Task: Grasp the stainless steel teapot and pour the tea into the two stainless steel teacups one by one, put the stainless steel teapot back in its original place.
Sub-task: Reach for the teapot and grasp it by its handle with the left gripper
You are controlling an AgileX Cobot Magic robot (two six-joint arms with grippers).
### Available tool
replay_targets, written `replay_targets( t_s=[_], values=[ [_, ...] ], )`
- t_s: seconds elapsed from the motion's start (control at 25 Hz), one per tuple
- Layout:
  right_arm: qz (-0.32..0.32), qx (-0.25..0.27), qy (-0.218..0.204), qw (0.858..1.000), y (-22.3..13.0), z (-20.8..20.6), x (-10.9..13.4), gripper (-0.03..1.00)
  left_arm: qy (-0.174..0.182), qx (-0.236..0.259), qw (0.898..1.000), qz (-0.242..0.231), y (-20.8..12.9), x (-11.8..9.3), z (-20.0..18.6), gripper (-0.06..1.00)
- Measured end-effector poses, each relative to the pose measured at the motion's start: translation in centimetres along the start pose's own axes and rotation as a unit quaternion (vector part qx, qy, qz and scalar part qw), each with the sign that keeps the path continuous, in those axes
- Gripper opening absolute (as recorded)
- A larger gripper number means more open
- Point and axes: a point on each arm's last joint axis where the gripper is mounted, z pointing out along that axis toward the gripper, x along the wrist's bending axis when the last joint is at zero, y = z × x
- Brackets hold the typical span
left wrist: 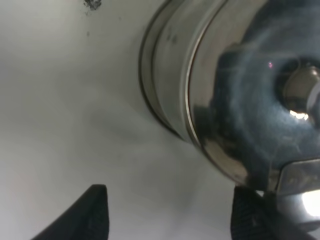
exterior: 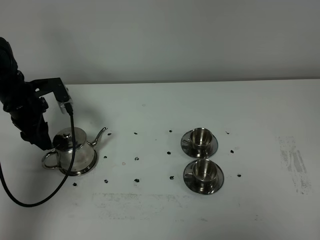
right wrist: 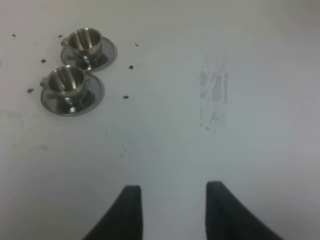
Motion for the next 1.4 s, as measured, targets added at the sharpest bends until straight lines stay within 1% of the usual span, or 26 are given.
replay_targets(
  t_s=[0.12, 0.2, 0.28, 0.4, 0.48, 0.52, 0.64, 0.72, 0.8, 0.88, 0.96, 1.0, 1.08, 1.16, 1.2, 1.32, 1.4],
  values=[
    [0.000, 0.000, 0.000, 1.000, 0.0, 0.0, 0.0, 0.29, 0.014, 0.016, 1.000, 0.004, -0.4, 0.1, -0.6, 0.54],
    [-0.002, 0.000, 0.000, 1.000, 0.0, 0.0, 0.0, 0.29, 0.029, 0.016, 0.999, -0.003, -1.0, 0.1, -1.8, 0.54],
    [-0.002, 0.000, 0.000, 1.000, 0.0, 0.0, 0.0, 0.29, 0.058, 0.003, 0.998, -0.014, -1.5, 0.0, -4.0, 0.53],
    [-0.002, 0.000, 0.000, 1.000, 0.0, 0.0, 0.0, 0.29, 0.109, -0.037, 0.993, -0.026, -2.0, -0.9, -8.1, 0.53],
    [-0.002, 0.000, 0.000, 1.000, 0.0, 0.0, 0.0, 0.29, 0.139, -0.073, 0.987, -0.027, -1.8, -2.3, -11.2, 0.53],
    [-0.002, 0.000, 0.000, 1.000, 0.0, 0.0, 0.0, 0.29, 0.159, -0.089, 0.983, -0.024, -1.8, -3.2, -13.1, 0.53],
    [-0.003, 0.000, 0.000, 1.000, 0.0, 0.0, 0.0, 0.29, 0.216, -0.129, 0.968, -0.018, -1.8, -6.9, -18.6, 0.53],
    [-0.005, 0.000, 0.000, 1.000, 0.0, 0.0, 0.0, 0.29, 0.241, -0.157, 0.957, -0.028, -2.1, -9.7, -21.6, 0.52],
    [-0.007, 0.000, 0.001, 1.000, 0.0, 0.0, 0.0, 0.29, 0.252, -0.170, 0.952, -0.037, -2.6, -11.9, -22.7, 0.52],
    [-0.008, 0.000, 0.001, 1.000, 0.0, 0.0, 0.0, 0.29, 0.262, -0.175, 0.948, -0.041, -3.2, -13.6, -22.7, 0.52],
    [-0.009, 0.000, 0.001, 1.000, 0.0, 0.0, 0.0, 0.29, 0.265, -0.175, 0.947, -0.051, -3.9, -14.4, -21.3, 0.52],
    [-0.009, 0.000, 0.001, 1.000, 0.0, 0.0, 0.0, 0.29, 0.272, -0.178, 0.944, -0.056, -4.2, -14.7, -20.4, 0.52],
    [-0.009, 0.000, 0.001, 1.000, 0.0, 0.0, 0.0, 0.29, 0.290, -0.186, 0.936, -0.072, -4.7, -14.7, -18.8, 0.52],
    [-0.009, 0.000, 0.001, 1.000, 0.0, 0.0, 0.0, 0.29, 0.314, -0.195, 0.924, -0.094, -5.3, -14.2, -17.0, 0.52],
    [-0.009, 0.000, 0.001, 1.000, 0.0, 0.0, 0.0, 0.29, 0.321, -0.195, 0.921, -0.103, -5.6, -13.9, -15.8, 0.52],
    [-0.009, 0.000, 0.001, 1.000, 0.0, 0.0, 0.0, 0.29, 0.313, -0.178, 0.923, -0.133, -6.9, -12.7, -12.0, 0.52],
    [-0.009, 0.000, 0.001, 1.000, 0.0, 0.0, 0.0, 0.29, 0.298, -0.161, 0.928, -0.155, -7.9, -11.6, -9.5, 0.52]
  ],
)
